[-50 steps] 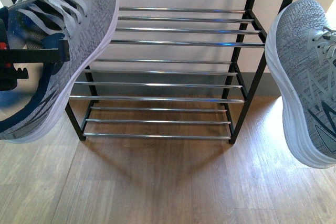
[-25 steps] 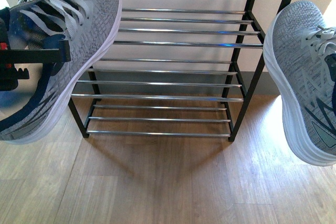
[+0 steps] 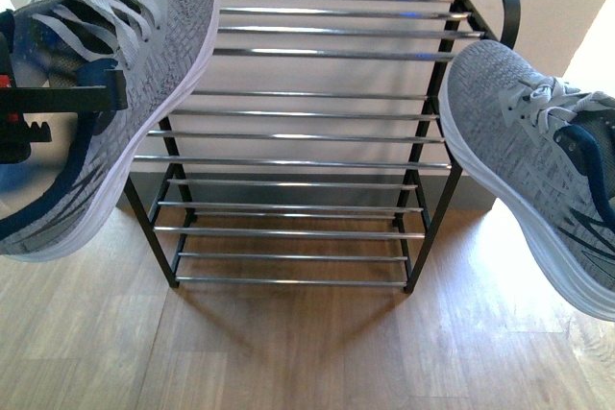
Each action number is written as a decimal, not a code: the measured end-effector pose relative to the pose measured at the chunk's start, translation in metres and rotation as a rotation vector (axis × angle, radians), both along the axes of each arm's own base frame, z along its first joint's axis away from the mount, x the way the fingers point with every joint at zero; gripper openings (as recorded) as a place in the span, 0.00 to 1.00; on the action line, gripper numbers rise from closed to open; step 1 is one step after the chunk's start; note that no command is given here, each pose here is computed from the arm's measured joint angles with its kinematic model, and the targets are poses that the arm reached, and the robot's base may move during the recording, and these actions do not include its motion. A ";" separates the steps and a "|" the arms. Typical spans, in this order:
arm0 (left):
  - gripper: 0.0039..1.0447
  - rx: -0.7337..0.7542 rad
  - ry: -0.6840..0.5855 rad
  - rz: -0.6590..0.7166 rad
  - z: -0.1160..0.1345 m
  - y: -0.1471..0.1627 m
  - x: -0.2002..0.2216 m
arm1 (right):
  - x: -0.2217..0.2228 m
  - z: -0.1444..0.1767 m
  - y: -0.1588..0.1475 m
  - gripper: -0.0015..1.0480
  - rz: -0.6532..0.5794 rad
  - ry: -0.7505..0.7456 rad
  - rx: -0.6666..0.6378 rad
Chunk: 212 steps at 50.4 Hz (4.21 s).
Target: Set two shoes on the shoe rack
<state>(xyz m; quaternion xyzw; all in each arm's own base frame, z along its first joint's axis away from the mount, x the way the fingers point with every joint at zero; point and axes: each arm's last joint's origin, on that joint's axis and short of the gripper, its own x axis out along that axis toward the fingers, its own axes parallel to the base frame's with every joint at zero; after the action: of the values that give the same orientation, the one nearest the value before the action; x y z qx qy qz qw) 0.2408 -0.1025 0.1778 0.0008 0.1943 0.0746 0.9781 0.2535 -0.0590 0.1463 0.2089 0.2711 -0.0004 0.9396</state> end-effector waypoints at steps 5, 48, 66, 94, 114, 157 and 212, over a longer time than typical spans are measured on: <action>0.01 0.001 -0.001 0.002 0.000 0.000 0.000 | 0.001 0.001 0.001 0.01 0.010 -0.007 0.000; 0.01 0.000 0.000 0.001 0.000 0.000 0.000 | 0.051 0.100 0.052 0.01 0.105 -0.358 -0.038; 0.01 0.000 0.000 0.001 0.000 0.000 0.000 | 0.147 0.107 0.106 0.01 -0.008 -0.191 0.013; 0.01 0.000 0.000 0.001 0.000 0.000 0.000 | 0.208 0.073 0.077 0.01 -0.264 0.010 0.017; 0.01 0.000 0.000 0.001 0.000 0.000 0.000 | 0.215 0.063 0.055 0.01 -0.333 0.081 0.118; 0.01 0.000 0.000 0.001 0.000 0.000 0.000 | 0.191 0.109 0.057 0.80 -0.197 -0.121 0.095; 0.01 0.000 0.000 0.001 0.000 0.000 0.000 | 0.005 0.075 -0.022 0.91 0.071 -0.630 -0.205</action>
<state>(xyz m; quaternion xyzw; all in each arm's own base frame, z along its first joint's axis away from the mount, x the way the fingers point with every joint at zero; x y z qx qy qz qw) 0.2408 -0.1024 0.1778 0.0009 0.1942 0.0749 0.9781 0.2581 -0.0811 0.2213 0.0934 -0.0273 0.0695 0.9928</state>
